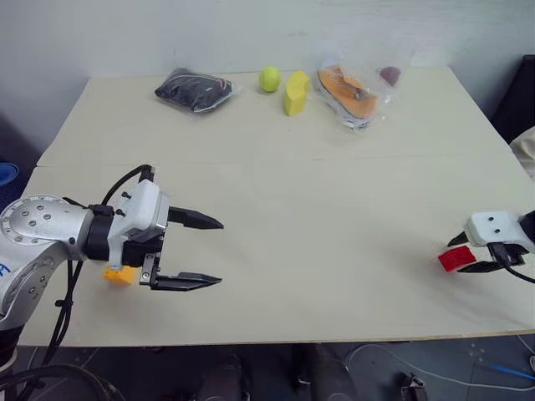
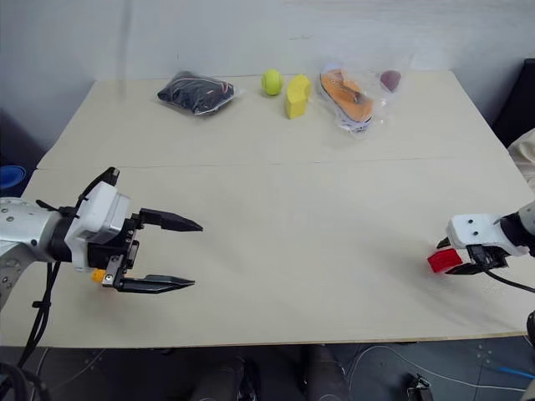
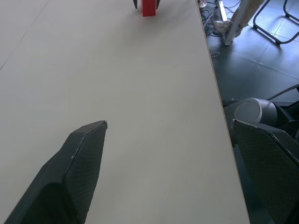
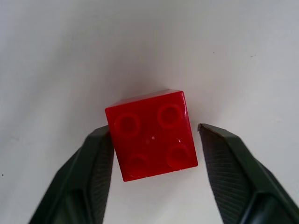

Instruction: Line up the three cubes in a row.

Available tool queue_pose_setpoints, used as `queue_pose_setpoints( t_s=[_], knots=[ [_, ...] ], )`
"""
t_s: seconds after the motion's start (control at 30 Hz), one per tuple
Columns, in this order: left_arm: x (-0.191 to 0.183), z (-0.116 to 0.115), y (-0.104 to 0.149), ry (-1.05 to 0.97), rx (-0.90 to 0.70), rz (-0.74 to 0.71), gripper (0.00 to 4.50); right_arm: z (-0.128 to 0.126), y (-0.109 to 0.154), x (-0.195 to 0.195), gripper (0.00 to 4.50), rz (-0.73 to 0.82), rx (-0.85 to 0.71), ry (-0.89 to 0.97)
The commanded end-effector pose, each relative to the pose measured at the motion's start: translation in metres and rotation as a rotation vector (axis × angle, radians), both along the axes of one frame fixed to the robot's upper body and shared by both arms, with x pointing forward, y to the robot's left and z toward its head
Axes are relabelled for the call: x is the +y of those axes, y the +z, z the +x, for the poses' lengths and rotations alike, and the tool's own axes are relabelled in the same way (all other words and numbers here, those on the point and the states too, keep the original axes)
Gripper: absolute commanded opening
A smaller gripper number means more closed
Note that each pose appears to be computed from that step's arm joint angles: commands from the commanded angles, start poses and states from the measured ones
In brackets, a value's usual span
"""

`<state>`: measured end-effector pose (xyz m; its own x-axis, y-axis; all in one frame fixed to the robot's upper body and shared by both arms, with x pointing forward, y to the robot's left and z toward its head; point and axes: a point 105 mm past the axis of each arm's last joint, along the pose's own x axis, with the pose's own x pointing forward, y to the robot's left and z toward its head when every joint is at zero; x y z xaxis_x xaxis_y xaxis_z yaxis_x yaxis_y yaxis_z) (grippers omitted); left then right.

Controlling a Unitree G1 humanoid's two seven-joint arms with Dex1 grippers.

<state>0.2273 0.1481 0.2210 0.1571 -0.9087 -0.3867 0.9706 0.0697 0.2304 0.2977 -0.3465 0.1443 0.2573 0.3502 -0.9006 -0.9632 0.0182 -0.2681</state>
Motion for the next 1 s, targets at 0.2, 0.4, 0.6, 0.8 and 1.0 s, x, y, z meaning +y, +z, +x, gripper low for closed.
queue_pose_setpoints(
  t_s=[0.2, 0.4, 0.6, 0.8, 1.0],
  knots=[
    [-0.005, 0.002, 0.007, -0.018, -0.04, -0.004, 4.5, -0.002, 0.012, 0.019, 1.49, 0.173, 0.005, -0.005],
    [-0.011, 0.001, 0.003, -0.038, -0.028, -0.017, 4.5, -0.021, 0.038, 0.107, 1.49, 0.441, 0.107, 0.218],
    [-0.019, 0.0, 0.001, -0.061, -0.03, -0.027, 4.5, -0.051, 0.039, 0.162, 1.49, 0.464, 0.165, 0.271],
    [-0.028, 0.003, 0.0, -0.094, -0.037, -0.035, 4.5, -0.052, 0.013, 0.193, 1.49, 0.413, 0.122, 0.223],
    [-0.033, 0.008, 0.002, -0.107, -0.055, -0.036, 4.5, -0.036, -0.003, 0.197, 1.49, 0.286, -0.013, 0.231]
  ],
)
